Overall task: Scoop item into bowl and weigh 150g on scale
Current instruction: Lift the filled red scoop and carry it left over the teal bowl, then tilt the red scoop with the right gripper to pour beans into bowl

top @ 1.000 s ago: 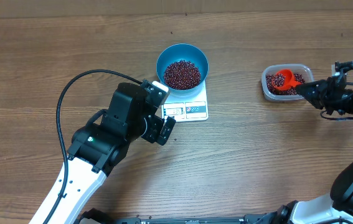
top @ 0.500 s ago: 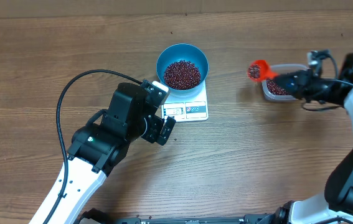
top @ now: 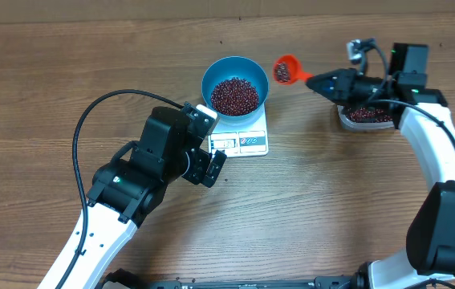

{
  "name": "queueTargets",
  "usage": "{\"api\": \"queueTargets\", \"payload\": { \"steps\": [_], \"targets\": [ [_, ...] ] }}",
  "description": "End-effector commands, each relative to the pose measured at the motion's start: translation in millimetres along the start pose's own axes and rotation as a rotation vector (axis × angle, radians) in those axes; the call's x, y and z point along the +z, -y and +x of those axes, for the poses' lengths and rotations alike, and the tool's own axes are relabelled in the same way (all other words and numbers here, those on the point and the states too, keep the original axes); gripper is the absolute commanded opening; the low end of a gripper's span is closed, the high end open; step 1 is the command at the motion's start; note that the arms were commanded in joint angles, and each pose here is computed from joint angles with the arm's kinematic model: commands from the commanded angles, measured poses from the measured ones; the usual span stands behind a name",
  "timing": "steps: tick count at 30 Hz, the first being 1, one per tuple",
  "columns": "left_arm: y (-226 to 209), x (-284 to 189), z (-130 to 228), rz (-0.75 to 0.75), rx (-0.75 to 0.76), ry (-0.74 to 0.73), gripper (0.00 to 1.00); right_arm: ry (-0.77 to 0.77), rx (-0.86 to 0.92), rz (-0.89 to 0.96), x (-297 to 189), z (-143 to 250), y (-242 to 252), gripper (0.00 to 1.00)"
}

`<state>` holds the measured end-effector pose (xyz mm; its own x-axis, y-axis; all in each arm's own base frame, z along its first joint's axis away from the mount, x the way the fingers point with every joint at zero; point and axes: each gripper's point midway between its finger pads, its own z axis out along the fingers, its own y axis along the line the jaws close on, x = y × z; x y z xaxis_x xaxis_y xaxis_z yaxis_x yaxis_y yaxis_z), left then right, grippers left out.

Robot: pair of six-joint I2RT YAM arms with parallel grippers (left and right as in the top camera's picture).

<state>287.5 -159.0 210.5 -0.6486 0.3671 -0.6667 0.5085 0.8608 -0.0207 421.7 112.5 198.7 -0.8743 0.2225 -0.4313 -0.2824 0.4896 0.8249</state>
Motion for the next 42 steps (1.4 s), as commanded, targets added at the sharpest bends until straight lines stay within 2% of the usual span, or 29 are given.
{"api": "queueTargets", "payload": {
  "steps": [1,7,12,18,34,42],
  "targets": [
    [3.4,-3.0,-8.3,0.017,-0.006,0.017,1.0,-0.004,-0.014,-0.001,18.4,-1.1,-11.3,0.04],
    [3.4,-3.0,-8.3,0.017,-0.006,0.017,1.0,0.012,-0.108,-0.005,39.4,-5.2,-27.7,0.04],
    [3.4,-3.0,-8.3,0.016,-0.006,0.017,1.0,0.014,-0.154,0.108,61.6,1.8,-22.6,0.04],
    [3.4,-3.0,-8.3,0.017,-0.006,0.017,1.0,0.011,-0.315,0.131,78.4,5.7,-31.9,0.04],
    [3.4,-3.0,-8.3,0.017,-0.006,0.017,1.0,-0.016,-0.721,0.142,79.0,5.7,-31.2,0.04],
    [3.4,-3.0,-8.3,0.017,-0.006,0.017,0.99,0.001,-0.765,0.231,76.3,-3.2,-18.9,0.04]
  ]
}}
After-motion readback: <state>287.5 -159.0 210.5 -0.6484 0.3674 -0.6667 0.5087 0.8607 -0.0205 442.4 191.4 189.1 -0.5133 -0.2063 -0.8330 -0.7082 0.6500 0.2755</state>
